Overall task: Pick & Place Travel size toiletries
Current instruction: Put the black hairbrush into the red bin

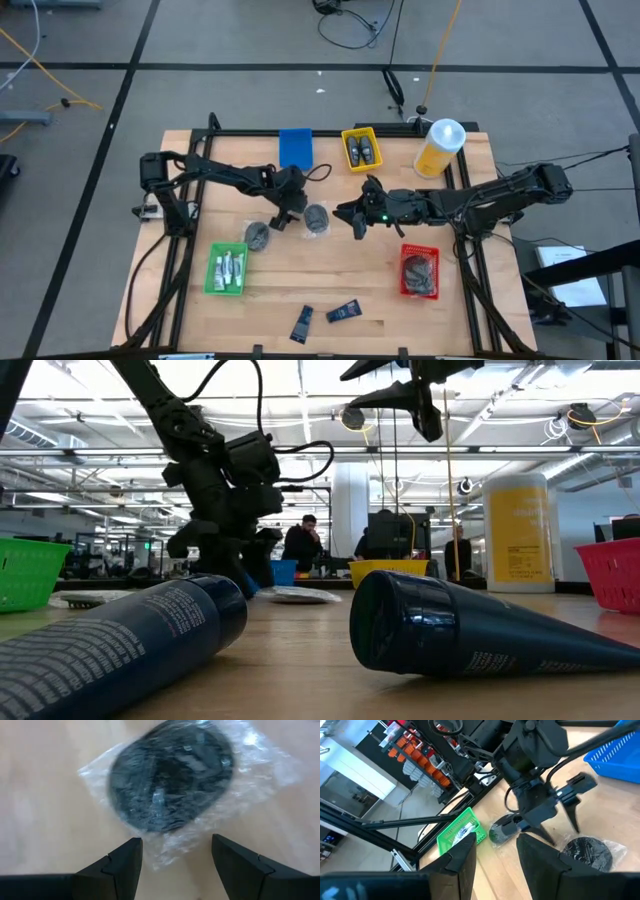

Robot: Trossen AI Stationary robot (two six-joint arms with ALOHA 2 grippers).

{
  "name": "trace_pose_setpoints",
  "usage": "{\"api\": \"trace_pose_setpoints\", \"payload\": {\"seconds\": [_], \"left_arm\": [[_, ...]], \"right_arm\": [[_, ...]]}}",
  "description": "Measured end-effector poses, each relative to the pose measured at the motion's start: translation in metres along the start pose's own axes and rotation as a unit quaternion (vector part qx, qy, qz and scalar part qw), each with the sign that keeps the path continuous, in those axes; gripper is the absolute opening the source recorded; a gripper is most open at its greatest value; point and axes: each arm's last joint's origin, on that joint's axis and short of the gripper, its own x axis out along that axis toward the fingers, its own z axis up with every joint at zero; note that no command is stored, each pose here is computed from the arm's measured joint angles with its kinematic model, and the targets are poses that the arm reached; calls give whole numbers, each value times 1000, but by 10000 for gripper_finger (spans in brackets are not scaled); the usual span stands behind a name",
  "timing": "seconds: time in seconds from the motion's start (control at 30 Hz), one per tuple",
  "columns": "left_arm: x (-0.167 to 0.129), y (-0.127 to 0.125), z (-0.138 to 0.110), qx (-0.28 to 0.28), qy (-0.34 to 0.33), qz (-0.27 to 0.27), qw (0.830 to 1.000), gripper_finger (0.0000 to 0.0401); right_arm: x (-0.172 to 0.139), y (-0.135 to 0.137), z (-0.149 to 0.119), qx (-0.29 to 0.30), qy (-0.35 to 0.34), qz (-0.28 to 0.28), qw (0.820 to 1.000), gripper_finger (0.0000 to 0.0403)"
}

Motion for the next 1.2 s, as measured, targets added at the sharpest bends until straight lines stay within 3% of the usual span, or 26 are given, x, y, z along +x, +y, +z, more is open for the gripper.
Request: {"api": "trace_pose_setpoints", "payload": {"seconds": [0.27,0.57,0.83,1.07,1.2], "left_arm": [[10,0,-4,-16,-5,-20,1000,223],[15,2,-2,-76,-37,-35,996,113],[17,-2,2,-80,-47,-45,995,12],[15,-7,6,-157,-48,-59,985,2],[4,-11,16,-172,-63,-57,981,1]], "right_arm": [[0,-1,1,-9,-2,-2,1000,134],[1,-1,1,-9,-1,-2,1000,123],[1,-2,1,-12,2,-4,1000,109],[0,-2,0,-12,4,-5,1000,97],[-1,-1,-4,-15,13,-5,1000,93]]}}
